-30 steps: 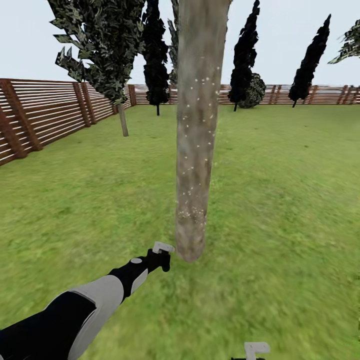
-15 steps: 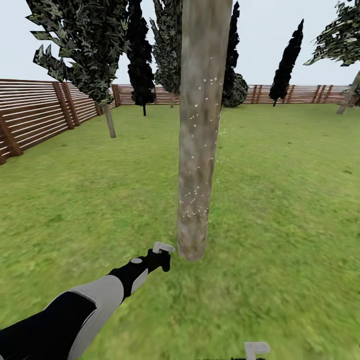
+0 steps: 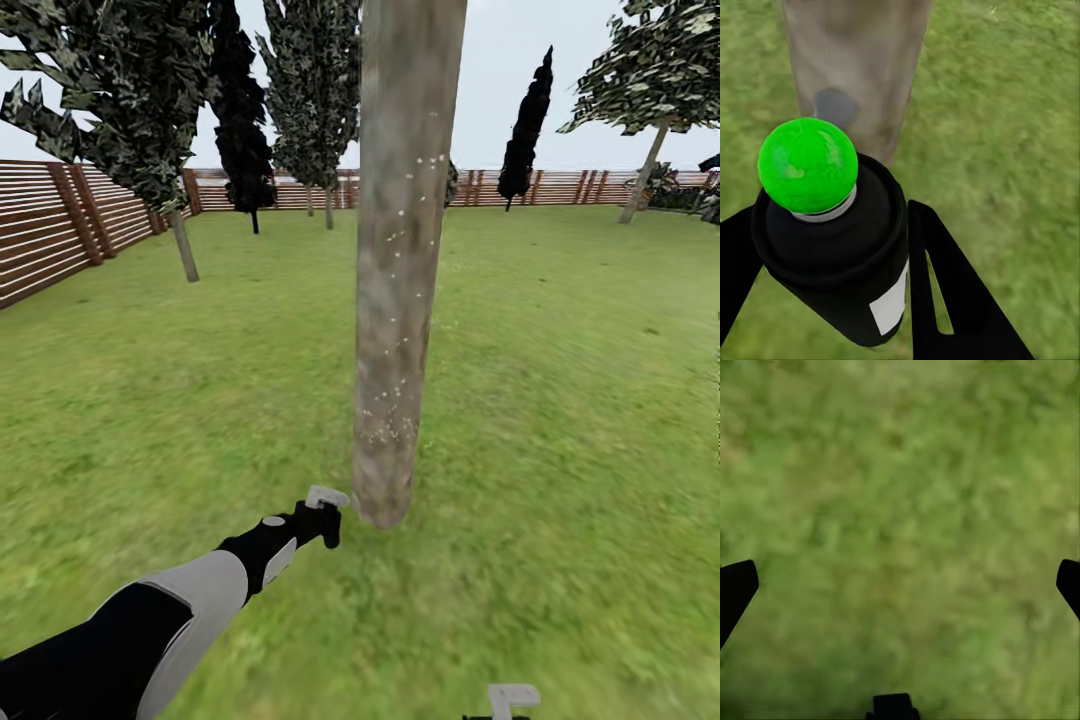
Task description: In the garden, pick up the pesticide atomizer on the floor and spray pesticide onto both trees until each tree trunk is fully covered.
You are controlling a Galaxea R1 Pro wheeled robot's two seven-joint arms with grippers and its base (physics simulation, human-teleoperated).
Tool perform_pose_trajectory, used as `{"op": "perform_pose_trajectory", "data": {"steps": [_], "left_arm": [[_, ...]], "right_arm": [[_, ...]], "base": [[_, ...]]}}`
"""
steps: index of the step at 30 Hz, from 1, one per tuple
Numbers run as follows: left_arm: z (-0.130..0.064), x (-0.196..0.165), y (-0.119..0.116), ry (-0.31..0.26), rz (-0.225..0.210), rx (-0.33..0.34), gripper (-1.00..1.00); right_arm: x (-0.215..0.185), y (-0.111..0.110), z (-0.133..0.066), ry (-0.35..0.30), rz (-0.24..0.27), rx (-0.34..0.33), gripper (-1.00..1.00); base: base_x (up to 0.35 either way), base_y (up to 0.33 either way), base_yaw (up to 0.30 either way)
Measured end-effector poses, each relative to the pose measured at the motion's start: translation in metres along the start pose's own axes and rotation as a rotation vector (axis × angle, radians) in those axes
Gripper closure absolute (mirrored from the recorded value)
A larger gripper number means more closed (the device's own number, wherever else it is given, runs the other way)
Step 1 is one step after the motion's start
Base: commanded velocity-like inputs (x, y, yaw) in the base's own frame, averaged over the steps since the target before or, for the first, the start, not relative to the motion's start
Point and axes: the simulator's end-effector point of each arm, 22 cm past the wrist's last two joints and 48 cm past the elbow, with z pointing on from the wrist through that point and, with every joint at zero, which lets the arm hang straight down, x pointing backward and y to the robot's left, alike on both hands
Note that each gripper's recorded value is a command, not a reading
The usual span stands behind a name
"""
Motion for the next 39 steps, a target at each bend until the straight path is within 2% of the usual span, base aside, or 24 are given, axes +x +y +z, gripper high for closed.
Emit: {"op": "perform_pose_trajectory", "data": {"steps": [32, 39], "left_arm": [[0.0004, 0.001, 0.0001, 0.003, -0.001, 0.0, 1.0], [0.0004, 0.0008, 0.0001, 0.003, 0.0, 0.0, 1.0]], "right_arm": [[0.0001, 0.0, 0.0003, 0.001, 0.001, 0.0, -1.0], [0.0001, 0.0, 0.0003, 0.001, 0.001, 0.0, -1.0]], "base": [[0.016, 0.346, -0.276], [0.0, 0.35, -0.183]]}}
